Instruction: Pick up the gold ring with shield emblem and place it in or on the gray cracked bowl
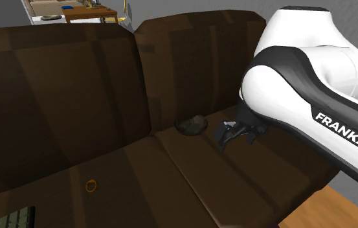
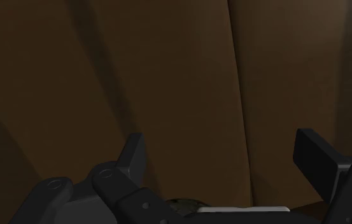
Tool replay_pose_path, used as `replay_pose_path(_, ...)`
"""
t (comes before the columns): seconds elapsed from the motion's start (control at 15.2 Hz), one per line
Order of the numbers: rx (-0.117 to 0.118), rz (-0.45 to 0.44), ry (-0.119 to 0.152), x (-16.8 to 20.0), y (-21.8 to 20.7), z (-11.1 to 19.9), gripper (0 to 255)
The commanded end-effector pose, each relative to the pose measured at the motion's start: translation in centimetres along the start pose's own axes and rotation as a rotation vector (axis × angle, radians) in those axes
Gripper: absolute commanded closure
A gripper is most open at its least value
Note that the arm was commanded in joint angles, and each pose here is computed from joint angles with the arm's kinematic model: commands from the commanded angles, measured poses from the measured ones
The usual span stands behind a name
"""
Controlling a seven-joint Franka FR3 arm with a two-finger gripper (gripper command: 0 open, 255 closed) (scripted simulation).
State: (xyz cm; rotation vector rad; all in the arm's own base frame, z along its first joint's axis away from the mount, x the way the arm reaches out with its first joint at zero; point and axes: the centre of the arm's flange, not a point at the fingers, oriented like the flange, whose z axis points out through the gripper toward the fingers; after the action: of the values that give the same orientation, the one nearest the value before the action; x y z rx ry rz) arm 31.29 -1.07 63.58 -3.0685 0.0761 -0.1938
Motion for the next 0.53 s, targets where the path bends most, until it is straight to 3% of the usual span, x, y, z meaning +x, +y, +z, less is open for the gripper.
replay_pose_path(0.0, 0.0, 0.0, 0.0, 0.0, 0.0, 0.0, 0)
replay_pose_path(0.46, -0.006, -0.018, 0.053, 1.2, -7.9, 4.6, 0)
